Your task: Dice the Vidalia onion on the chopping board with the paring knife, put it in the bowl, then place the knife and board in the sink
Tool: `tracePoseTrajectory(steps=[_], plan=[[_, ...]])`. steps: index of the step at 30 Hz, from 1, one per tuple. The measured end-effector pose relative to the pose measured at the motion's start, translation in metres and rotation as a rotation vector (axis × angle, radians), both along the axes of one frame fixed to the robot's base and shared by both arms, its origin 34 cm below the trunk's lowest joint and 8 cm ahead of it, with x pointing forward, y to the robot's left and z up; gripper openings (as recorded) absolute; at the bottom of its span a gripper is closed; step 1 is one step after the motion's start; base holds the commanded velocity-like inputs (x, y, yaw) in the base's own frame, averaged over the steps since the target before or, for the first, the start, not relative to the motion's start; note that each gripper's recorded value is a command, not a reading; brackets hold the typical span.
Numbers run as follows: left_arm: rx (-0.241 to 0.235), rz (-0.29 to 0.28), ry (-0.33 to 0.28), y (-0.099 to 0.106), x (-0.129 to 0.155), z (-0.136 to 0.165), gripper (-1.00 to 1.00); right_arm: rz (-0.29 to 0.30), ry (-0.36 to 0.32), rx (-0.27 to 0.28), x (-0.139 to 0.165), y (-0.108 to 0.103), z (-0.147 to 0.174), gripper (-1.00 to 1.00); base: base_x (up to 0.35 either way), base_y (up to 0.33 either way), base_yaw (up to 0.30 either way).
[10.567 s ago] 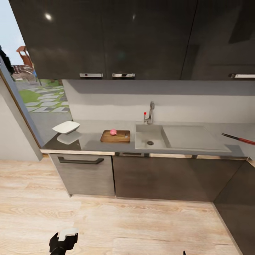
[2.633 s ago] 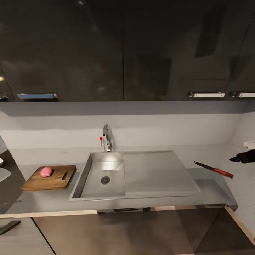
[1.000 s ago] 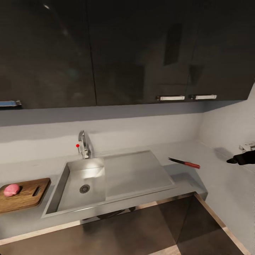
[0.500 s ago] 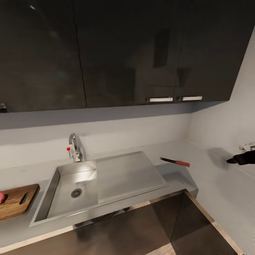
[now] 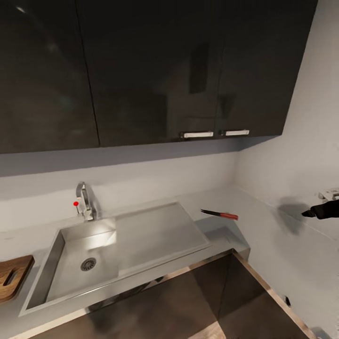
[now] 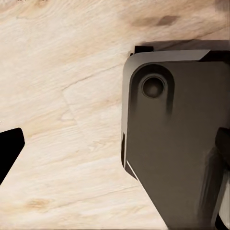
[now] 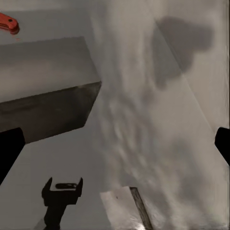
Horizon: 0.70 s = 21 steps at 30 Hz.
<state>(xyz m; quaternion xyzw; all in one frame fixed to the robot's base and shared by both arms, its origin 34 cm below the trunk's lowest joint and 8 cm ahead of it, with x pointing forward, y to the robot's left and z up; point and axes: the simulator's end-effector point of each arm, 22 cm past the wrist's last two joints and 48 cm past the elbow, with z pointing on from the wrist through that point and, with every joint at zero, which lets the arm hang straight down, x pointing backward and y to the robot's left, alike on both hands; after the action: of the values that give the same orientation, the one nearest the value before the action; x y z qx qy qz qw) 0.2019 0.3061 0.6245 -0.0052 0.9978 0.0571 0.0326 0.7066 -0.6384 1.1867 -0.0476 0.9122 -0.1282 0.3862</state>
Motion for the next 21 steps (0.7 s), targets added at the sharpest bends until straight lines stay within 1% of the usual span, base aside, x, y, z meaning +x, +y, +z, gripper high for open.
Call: tracePoseTrajectory(steps=[2, 5, 6, 7, 9, 10, 11, 12, 13, 14, 15, 17, 18, 19, 20, 21], plan=[[0.000, 0.000, 0.000, 0.000, -0.001, 0.000, 1.00, 0.000, -0.002, 0.000, 0.000, 0.000, 0.001, 1.00, 0.000, 0.000, -0.145], [0.000, 0.000, -0.001, -0.001, -0.001, 0.000, 1.00, 0.004, -0.004, 0.002, 0.002, 0.003, 0.001, 1.00, 0.000, 0.000, -0.037], [-0.001, -0.001, -0.001, -0.001, -0.001, 0.000, 1.00, 0.009, -0.004, 0.003, 0.003, 0.007, 0.001, 1.00, 0.000, 0.000, -0.013], [-0.002, -0.001, -0.001, -0.002, -0.001, 0.000, 1.00, 0.019, -0.004, 0.007, 0.008, 0.014, -0.001, 1.00, 0.000, 0.000, -0.007], [-0.004, -0.002, -0.001, -0.004, -0.001, 0.000, 1.00, 0.058, -0.010, 0.013, 0.026, 0.045, -0.004, 1.00, 0.000, 0.000, -0.004], [-0.005, -0.002, -0.002, -0.004, -0.001, 0.000, 1.00, 0.065, -0.011, 0.011, 0.030, 0.052, -0.005, 1.00, 0.000, -0.005, -0.002], [-0.005, -0.002, -0.002, -0.005, -0.001, 0.000, 1.00, 0.075, -0.016, 0.009, 0.038, 0.065, -0.006, 1.00, 0.000, -0.015, -0.002], [-0.005, -0.002, -0.001, -0.005, -0.001, 0.000, 1.00, 0.081, -0.018, 0.005, 0.043, 0.073, -0.007, 1.00, 0.000, -0.044, -0.001], [-0.006, -0.002, -0.002, -0.005, -0.001, 0.000, 1.00, 0.091, -0.027, 0.000, 0.053, 0.091, -0.008, 1.00, 0.000, -0.056, -0.001], [-0.006, -0.002, -0.001, -0.005, -0.001, 0.000, 1.00, 0.098, -0.031, -0.007, 0.060, 0.102, -0.008, 1.00, 0.000, -0.074, -0.001], [-0.007, -0.003, -0.002, -0.006, -0.001, 0.000, 1.00, 0.106, -0.046, -0.020, 0.072, 0.123, -0.007, 1.00, 0.000, -0.086, 0.000], [-0.012, -0.004, -0.002, -0.011, -0.001, -0.001, 1.00, 0.102, -0.086, -0.059, 0.099, 0.177, 0.003, 1.00, 0.000, -0.097, 0.000], [-0.013, -0.004, -0.002, -0.011, -0.001, -0.001, 1.00, 0.093, -0.095, -0.071, 0.104, 0.187, 0.007, 1.00, 0.000, -0.106, 0.000], [-0.015, -0.004, -0.003, -0.013, -0.001, -0.001, 1.00, 0.068, -0.118, -0.093, 0.113, 0.211, 0.020, 1.00, 0.000, -0.110, 0.000], [-0.016, -0.004, -0.002, -0.013, -0.001, -0.001, 1.00, 0.066, -0.135, -0.095, 0.119, 0.233, 0.027, 1.00, 0.000, -0.112, 0.000], [-0.016, -0.003, -0.003, -0.013, 0.000, -0.001, 1.00, 0.059, -0.151, -0.103, 0.122, 0.243, 0.035, 1.00, 0.000, -0.113, 0.000]])
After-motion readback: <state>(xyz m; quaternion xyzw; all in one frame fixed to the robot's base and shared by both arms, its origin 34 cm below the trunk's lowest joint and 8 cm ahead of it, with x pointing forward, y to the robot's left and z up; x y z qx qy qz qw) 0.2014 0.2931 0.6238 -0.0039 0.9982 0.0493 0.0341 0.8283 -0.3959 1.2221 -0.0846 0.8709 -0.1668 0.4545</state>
